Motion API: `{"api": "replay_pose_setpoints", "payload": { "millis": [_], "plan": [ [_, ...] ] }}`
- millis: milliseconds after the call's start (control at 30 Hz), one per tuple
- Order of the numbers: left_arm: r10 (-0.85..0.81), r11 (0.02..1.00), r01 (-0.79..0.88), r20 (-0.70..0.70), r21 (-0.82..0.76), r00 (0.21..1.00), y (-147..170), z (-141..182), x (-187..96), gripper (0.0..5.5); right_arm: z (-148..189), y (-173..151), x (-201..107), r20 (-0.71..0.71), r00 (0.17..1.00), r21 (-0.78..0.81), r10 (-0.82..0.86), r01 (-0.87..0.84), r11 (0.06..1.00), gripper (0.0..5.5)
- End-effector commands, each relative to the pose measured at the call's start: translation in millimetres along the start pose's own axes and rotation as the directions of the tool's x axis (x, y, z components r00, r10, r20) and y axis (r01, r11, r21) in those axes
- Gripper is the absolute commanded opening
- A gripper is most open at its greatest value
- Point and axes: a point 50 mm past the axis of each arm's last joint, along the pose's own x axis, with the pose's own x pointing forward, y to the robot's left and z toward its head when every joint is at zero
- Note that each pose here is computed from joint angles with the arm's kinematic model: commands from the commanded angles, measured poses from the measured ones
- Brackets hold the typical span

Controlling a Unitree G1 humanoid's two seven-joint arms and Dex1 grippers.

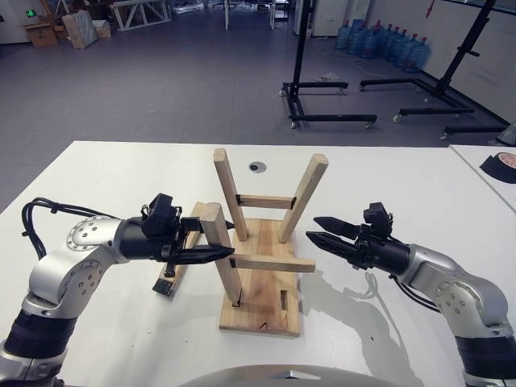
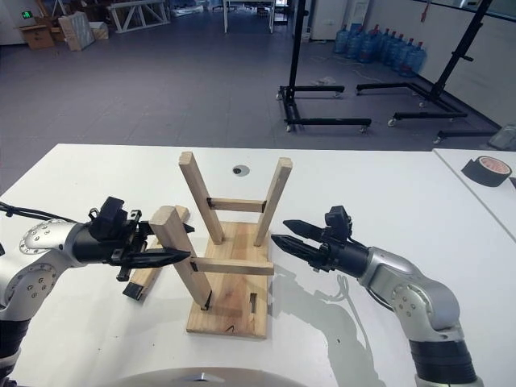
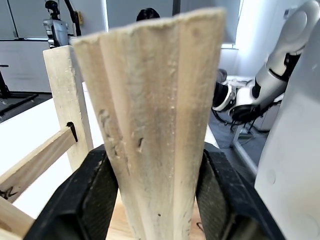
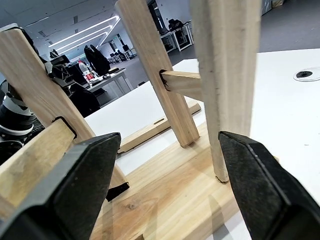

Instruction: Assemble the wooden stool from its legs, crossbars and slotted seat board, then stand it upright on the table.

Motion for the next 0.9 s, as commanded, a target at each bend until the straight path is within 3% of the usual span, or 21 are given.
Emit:
{"api": "replay_pose_setpoints", "payload": {
  "millis": [33,167,400,633,767,900],
  "plan": [
    [0.039,0.999,-0.047,-0.246,-0.028,0.968,-9.0,-35.7,-5.5,2.04,1.3,3.1,3.7,-0.004,1.0,-0.008,0.017,-0.017,1.0,3.6],
    [0.036,0.999,-0.035,-0.373,0.008,0.927,-18.7,-53.7,-5.8,2.04,3.1,3.1,3.4,-0.003,1.0,-0.007,0.016,-0.016,1.0,3.6],
    [0.028,0.999,-0.033,-0.392,-0.007,0.919,-17.6,-62.9,-1.7,2.03,-1.3,-0.3,11.4,-0.043,0.999,-0.021,0.014,-0.015,1.0,3.6],
    [-0.016,0.998,-0.011,-0.377,-0.069,0.926,-20.4,-70.0,-2.4,2.03,-32.2,-4.2,25.8,-0.244,0.969,-0.134,-0.037,0.004,0.991,3.6],
    [-0.026,0.997,-0.005,-0.385,-0.08,0.923,-21.3,-73.7,-3.2,2.03,-57.3,-14.7,32.8,-0.406,0.903,-0.281,-0.144,0.026,0.959,3.6],
    [-0.052,0.995,0.014,-0.381,-0.101,0.923,-22.2,-75.5,-2.4,2.03,-81.1,-19.0,26.9,-0.523,0.838,-0.305,-0.155,-0.014,0.952,3.6]
  ]
}}
